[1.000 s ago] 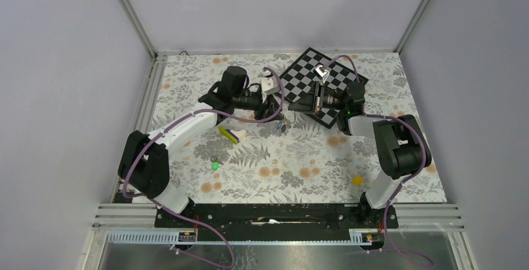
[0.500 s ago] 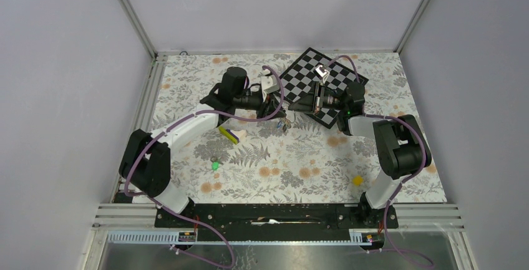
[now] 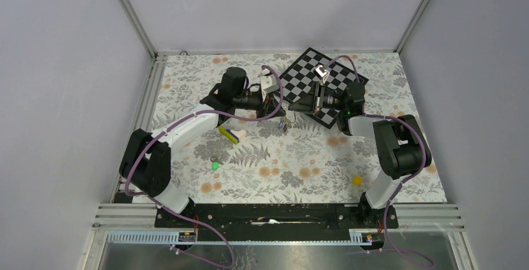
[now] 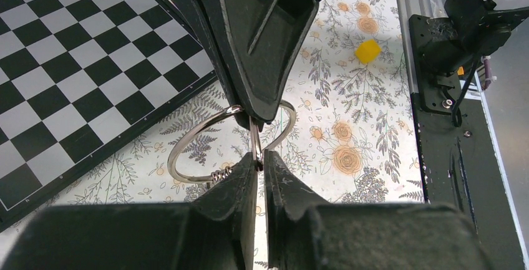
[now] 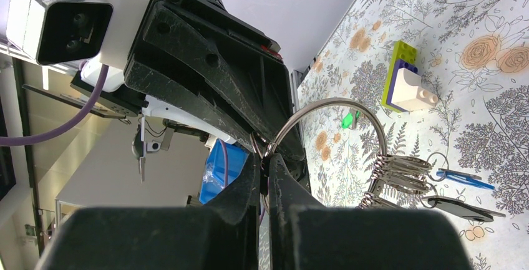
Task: Put the keys on the keyring
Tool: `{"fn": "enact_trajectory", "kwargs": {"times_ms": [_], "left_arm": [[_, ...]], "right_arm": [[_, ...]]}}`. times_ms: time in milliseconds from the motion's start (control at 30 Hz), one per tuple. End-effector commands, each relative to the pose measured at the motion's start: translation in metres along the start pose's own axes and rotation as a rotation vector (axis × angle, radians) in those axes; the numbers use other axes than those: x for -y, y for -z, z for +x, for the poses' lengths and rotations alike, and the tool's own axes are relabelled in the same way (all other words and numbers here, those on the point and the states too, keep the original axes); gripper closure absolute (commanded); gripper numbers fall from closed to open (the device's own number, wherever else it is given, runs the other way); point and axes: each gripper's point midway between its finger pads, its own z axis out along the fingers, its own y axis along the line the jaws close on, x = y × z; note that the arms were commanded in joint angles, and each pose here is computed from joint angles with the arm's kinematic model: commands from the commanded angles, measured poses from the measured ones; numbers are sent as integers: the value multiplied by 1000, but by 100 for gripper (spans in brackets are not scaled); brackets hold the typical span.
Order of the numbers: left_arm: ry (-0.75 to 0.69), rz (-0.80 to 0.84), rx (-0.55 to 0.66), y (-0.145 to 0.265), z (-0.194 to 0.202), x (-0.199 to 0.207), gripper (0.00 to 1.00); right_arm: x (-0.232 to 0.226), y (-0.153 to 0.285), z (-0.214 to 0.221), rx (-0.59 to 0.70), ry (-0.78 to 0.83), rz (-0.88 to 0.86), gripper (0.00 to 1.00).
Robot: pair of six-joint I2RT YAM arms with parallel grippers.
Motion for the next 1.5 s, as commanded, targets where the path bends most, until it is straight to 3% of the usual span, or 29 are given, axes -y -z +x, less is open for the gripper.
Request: {"fn": "enact_trajectory", "kwargs": {"times_ms": [0,467,800,900,1200,1333,1467], "left_arm": [[-49,42,51,-3,-17,4,90],[-57,66,61,-3,-24,8,100],[-160,41,-71,10,-10,8,100],[-179,31,-123,16,-7,8,100],[-116,43,-210,22,9,15,100],[-94,70,-201,19,8,22,100],[-68,100,-186,15,3,29,100]], "right_arm": [[-9,0,-4,9,85,-24,100],[-2,0,-2,7,82,-8,98],[6,6,2,-27,156,49,57],[6,11,1,-45,238,69,51],[-6,29,2,-133,648,226,51],[-18,27,5,-172,744,214,58],[-17,10,27,-273,856,242,58]]}}
